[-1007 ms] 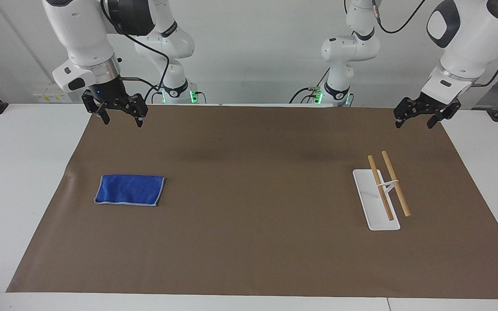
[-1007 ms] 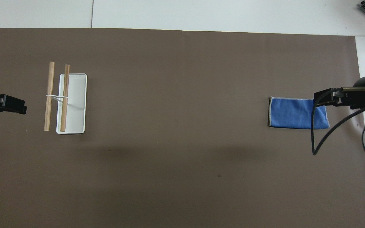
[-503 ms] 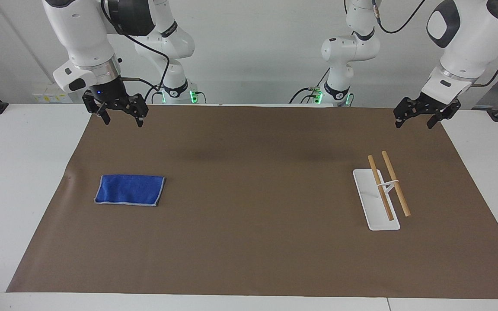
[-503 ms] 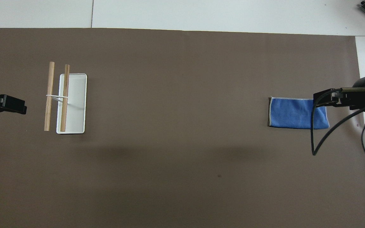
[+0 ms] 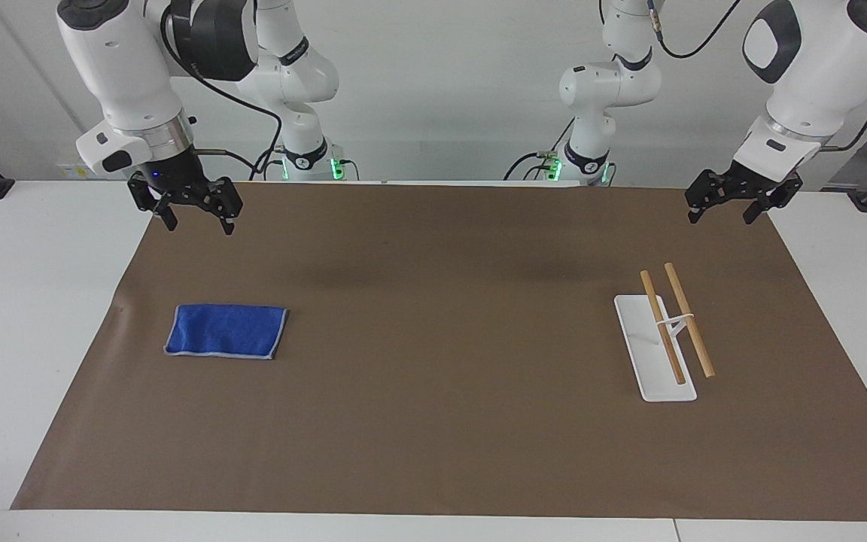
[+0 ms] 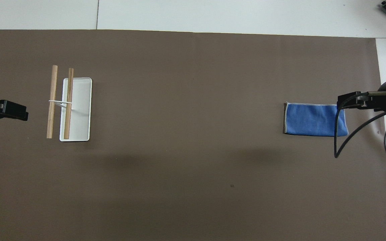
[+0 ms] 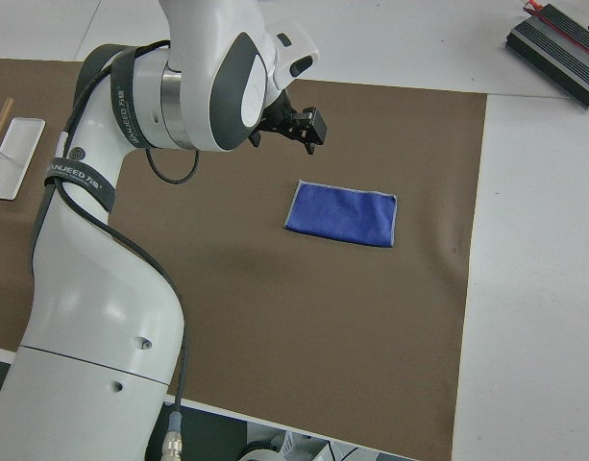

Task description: Right arm passes towel to left arm to hang

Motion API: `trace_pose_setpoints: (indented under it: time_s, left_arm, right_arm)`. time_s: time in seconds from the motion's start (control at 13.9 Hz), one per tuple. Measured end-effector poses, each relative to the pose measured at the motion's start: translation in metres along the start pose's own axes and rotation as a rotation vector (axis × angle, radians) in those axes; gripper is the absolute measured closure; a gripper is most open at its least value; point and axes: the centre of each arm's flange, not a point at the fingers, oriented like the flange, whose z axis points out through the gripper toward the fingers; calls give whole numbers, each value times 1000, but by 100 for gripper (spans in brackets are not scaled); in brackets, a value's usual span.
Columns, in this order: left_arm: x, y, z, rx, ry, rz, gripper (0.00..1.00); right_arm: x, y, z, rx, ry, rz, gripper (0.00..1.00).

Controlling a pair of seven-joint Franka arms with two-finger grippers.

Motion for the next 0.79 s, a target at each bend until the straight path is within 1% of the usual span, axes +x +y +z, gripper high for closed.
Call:
trace_pose_setpoints:
  time_s: [0.22,0.29,0.5,0.65,0.79]
  left_arm:
    - [0,0,0,0,0,0,0]
    - [0,0,0,0,0,0,0]
    - [0,0,0,0,0,0,0]
    - [0,0,0,0,0,0,0]
    - [0,0,0,0,0,0,0]
  right_arm:
    - [-1,20,48,-1,4,-21,0]
    - [-3,27,68,-2,11,-26,0]
    - [-8,40,129,0,3,-18,0]
    - [-4,45,170,1,21,-16,0]
    - [-1,44,206,3,54,-18,0]
